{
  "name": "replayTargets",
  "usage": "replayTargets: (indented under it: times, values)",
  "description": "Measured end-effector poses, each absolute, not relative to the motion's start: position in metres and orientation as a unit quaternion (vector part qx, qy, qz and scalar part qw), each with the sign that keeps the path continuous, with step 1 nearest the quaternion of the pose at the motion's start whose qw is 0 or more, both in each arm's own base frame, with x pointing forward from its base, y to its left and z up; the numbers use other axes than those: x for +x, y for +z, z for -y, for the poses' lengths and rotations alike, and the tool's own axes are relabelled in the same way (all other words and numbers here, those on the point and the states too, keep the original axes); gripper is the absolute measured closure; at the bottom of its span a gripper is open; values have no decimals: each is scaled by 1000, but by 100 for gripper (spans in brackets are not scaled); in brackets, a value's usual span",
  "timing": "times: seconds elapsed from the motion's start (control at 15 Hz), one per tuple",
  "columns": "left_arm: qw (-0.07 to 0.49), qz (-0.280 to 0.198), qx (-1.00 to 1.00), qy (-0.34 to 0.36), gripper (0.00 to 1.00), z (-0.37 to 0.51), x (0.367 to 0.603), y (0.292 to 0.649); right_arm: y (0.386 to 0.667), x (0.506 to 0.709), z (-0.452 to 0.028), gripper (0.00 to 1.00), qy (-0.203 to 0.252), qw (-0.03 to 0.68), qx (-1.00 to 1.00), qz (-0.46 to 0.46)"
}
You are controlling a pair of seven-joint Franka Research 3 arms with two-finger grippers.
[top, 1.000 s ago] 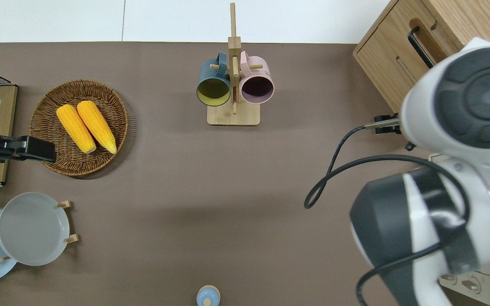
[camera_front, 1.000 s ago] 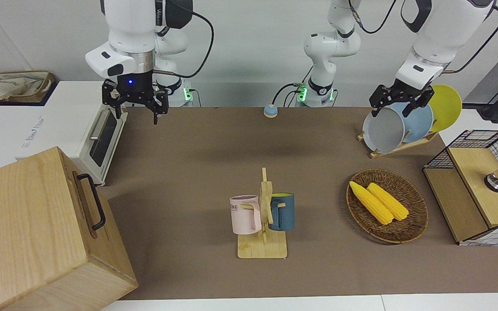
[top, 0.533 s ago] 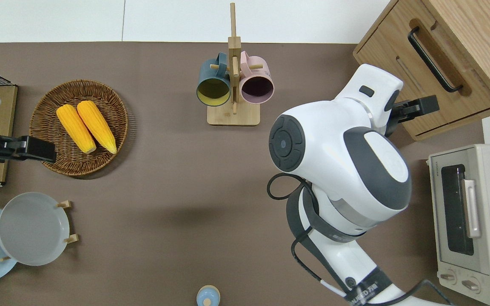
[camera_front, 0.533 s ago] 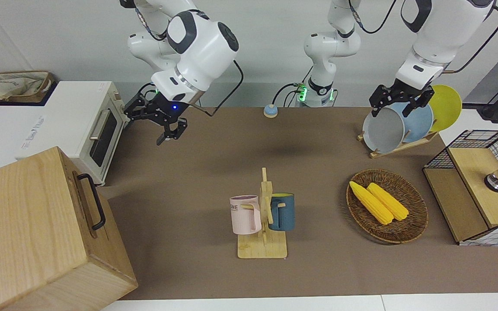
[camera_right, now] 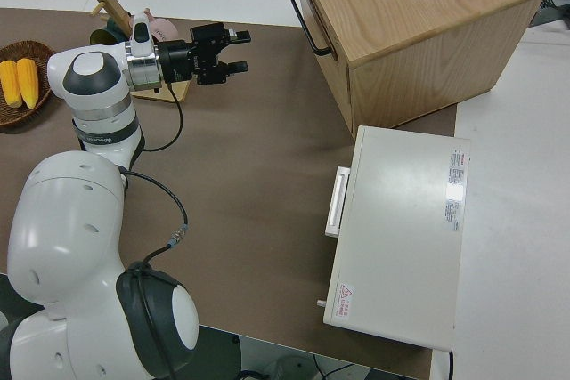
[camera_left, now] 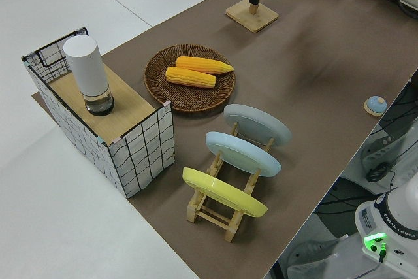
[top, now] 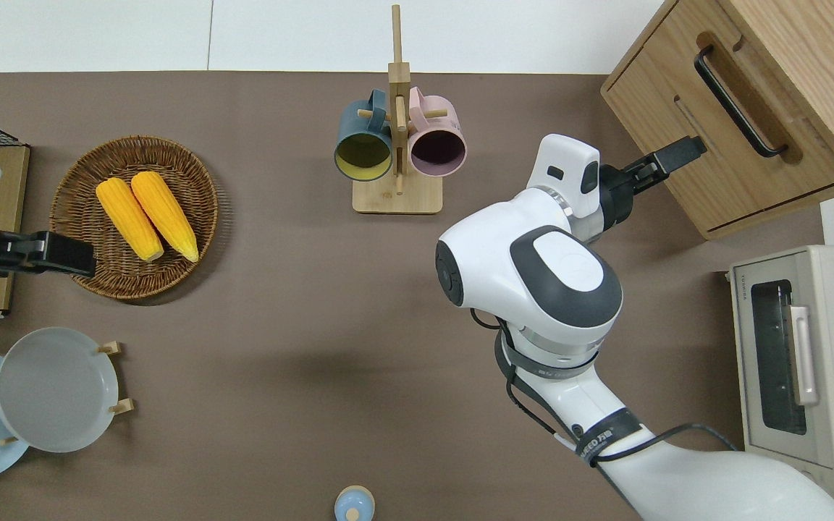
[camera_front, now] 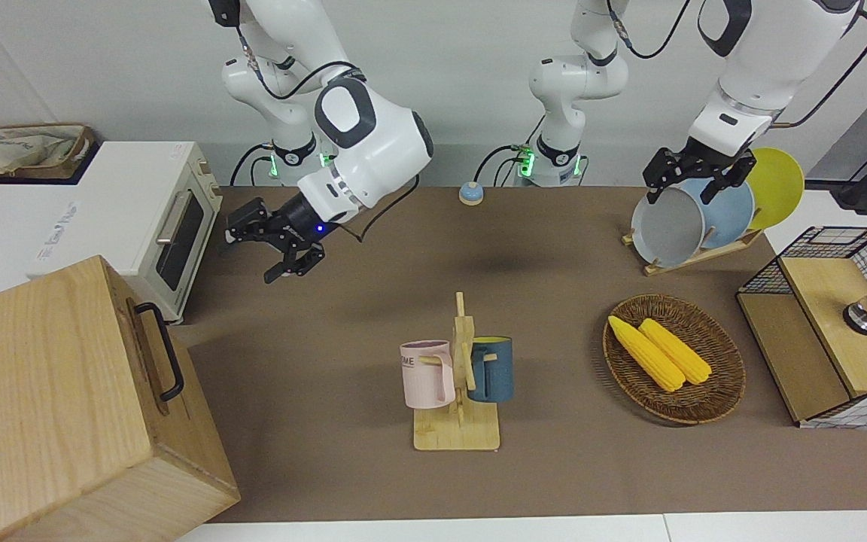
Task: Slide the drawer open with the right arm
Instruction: 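Swing the right arm up and reach the right gripper toward the drawer handle, then close the right gripper on the black drawer handle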
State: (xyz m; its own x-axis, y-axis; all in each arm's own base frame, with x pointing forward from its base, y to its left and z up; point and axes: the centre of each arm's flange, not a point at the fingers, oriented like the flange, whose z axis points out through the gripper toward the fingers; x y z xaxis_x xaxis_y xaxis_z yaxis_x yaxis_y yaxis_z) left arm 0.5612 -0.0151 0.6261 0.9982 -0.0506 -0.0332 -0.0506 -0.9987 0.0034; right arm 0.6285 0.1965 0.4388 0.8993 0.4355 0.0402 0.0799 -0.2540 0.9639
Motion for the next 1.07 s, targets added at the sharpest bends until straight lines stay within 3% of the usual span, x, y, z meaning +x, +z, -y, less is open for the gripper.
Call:
replayTargets:
  times: [0.33, 0.87, 1.0, 1.07]
  values:
    - [1, 25, 1000, -17, 0, 15, 561, 626, 407, 662, -150, 1, 159, 642, 722, -203]
    - [1, 25, 1000, -17, 0, 15, 561, 626, 394, 683, -98, 2, 152, 679, 684, -220]
    - [1, 25, 1000, -17, 0, 15, 561, 626, 393, 685, -89, 5, 149, 681, 682, -221]
    - [1, 25, 1000, -17, 0, 15, 561, 626, 392, 685, -88, 16, 147, 681, 682, -222]
